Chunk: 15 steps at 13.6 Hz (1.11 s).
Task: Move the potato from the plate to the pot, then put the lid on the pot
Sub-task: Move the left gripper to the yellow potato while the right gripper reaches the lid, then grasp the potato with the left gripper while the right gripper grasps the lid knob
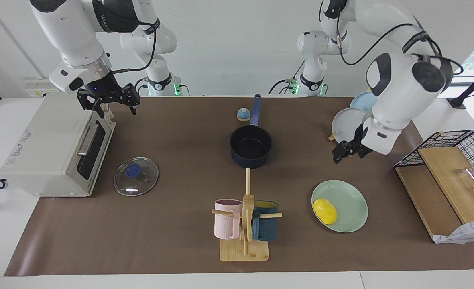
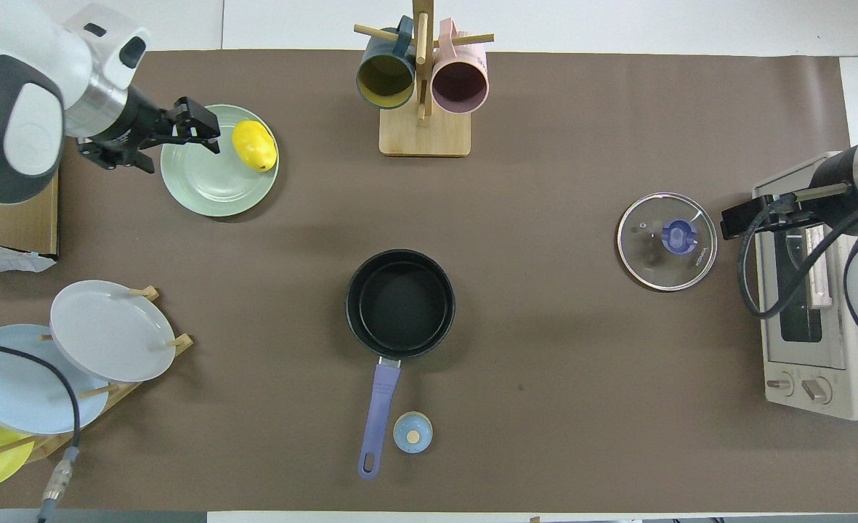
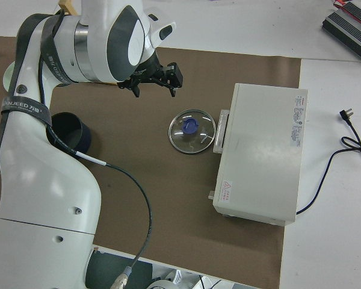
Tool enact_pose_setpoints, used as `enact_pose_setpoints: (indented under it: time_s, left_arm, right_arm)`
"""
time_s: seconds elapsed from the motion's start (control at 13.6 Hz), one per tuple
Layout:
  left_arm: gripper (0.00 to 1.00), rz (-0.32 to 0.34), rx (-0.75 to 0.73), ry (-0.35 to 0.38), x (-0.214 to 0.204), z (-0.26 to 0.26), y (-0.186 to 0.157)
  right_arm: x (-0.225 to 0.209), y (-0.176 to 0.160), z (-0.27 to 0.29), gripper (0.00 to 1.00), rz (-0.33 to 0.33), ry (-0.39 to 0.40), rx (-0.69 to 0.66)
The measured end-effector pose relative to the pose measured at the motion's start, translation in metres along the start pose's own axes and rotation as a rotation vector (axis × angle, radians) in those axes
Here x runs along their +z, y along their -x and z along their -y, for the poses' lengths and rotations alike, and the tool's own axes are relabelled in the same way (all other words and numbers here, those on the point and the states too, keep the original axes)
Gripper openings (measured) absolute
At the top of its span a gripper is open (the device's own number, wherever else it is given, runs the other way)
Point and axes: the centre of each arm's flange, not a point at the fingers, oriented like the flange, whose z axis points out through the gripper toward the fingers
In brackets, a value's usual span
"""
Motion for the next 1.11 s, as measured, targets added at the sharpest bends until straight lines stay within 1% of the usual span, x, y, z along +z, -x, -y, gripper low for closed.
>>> enact_pose_setpoints:
  time_s: [0.22,0.37,0.44,0.59,0.81,0.89,1.11]
  left_arm:
    - [1.0,0.016,-0.062,-0.009,0.073,-0.02,-0.036]
    - [1.0,-0.013,-0.111,-0.004,0.104,-0.019,-0.058]
    - [1.0,-0.03,-0.129,0.002,0.11,-0.019,-0.064]
    - [1.0,-0.046,-0.147,0.01,0.108,-0.02,-0.067]
    - [1.0,-0.059,-0.148,0.016,0.117,-0.025,-0.066]
    - [1.0,-0.062,-0.147,0.017,0.124,-0.027,-0.064]
    - [1.0,-0.069,-0.145,0.007,0.137,-0.024,-0.061]
  right_arm:
    - [0.045,-0.03,-0.001,1.0,0.005,-0.005,-0.005]
    - [0.078,-0.046,0.0,1.0,0.001,-0.007,-0.036]
    - [0.092,-0.052,-0.001,1.0,-0.008,-0.007,-0.066]
    - [0.122,-0.058,-0.007,1.0,-0.035,-0.005,-0.113]
    - [0.172,-0.053,-0.017,1.0,-0.078,0.006,-0.207]
    - [0.184,-0.049,-0.018,1.0,-0.085,0.009,-0.233]
    - [0.203,-0.041,-0.024,1.0,-0.067,0.007,-0.253]
